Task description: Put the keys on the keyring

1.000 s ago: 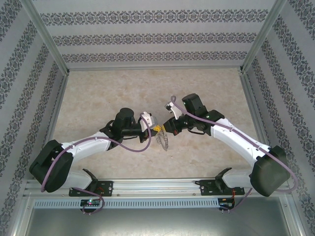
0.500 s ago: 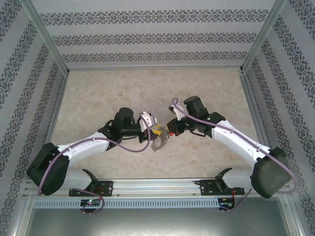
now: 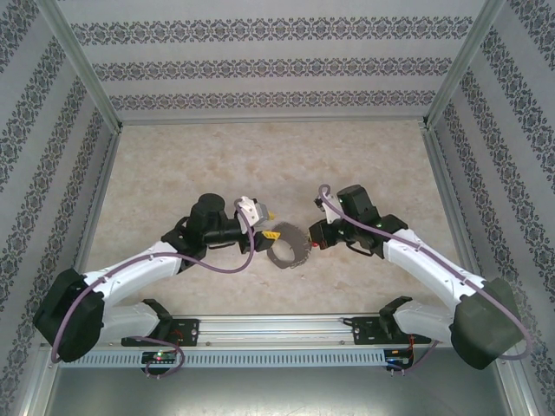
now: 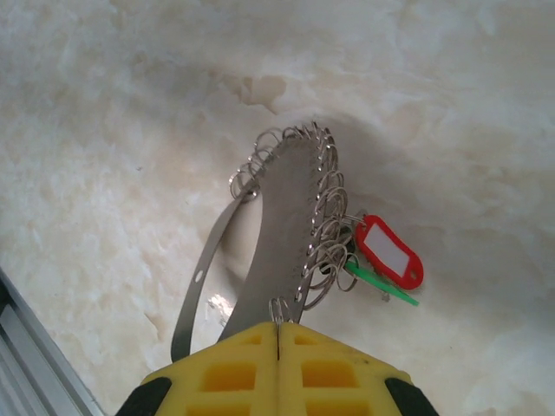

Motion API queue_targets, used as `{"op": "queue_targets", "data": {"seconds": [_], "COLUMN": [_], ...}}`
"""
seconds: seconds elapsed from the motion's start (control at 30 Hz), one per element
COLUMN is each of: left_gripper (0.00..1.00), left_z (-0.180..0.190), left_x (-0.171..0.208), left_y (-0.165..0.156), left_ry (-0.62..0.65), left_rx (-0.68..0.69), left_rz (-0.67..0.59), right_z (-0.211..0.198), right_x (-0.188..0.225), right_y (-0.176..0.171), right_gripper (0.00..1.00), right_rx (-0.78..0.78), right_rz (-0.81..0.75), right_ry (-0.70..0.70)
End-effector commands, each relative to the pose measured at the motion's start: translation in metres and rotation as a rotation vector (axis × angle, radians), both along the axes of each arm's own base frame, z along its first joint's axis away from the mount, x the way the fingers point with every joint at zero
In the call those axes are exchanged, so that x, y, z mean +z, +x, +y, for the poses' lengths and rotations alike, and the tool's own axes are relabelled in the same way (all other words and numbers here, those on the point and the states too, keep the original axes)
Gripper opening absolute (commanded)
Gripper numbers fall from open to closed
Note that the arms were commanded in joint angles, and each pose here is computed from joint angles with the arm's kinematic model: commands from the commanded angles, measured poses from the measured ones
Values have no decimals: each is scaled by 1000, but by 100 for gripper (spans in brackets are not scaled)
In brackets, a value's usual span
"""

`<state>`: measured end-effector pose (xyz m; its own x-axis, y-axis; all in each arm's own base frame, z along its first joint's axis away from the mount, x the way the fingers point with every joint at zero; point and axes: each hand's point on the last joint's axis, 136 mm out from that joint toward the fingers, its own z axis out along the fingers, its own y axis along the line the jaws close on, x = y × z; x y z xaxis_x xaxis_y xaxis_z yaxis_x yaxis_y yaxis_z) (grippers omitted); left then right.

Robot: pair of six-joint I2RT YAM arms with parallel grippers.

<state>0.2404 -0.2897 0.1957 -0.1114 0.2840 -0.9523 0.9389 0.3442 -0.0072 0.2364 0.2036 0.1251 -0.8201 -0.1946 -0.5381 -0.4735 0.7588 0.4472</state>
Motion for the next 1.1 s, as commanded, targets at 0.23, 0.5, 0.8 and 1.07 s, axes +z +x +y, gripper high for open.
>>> {"op": "queue_targets", "data": {"seconds": [0.23, 0.5, 0.8, 1.07], "left_gripper": [55, 61, 69, 74], "left_z": [14, 31, 53, 75], "left_x": [9, 10, 15, 8], "left_y": [3, 10, 18, 13], "left_ry": [-67, -87, -113, -104], "left_rx": [139, 278, 431, 517], "left_rz": [75, 139, 166, 161], "right_z": [-4, 16, 43, -4], "right_x": [-26, -34, -39, -78], "right_y": [-11, -26, -29, -36], "right_gripper": [0, 0, 0, 1], "right_rx": [-71, -15, -18, -199], "right_rz": [94, 136, 149, 194], "right_ry": [38, 24, -6, -153]}}
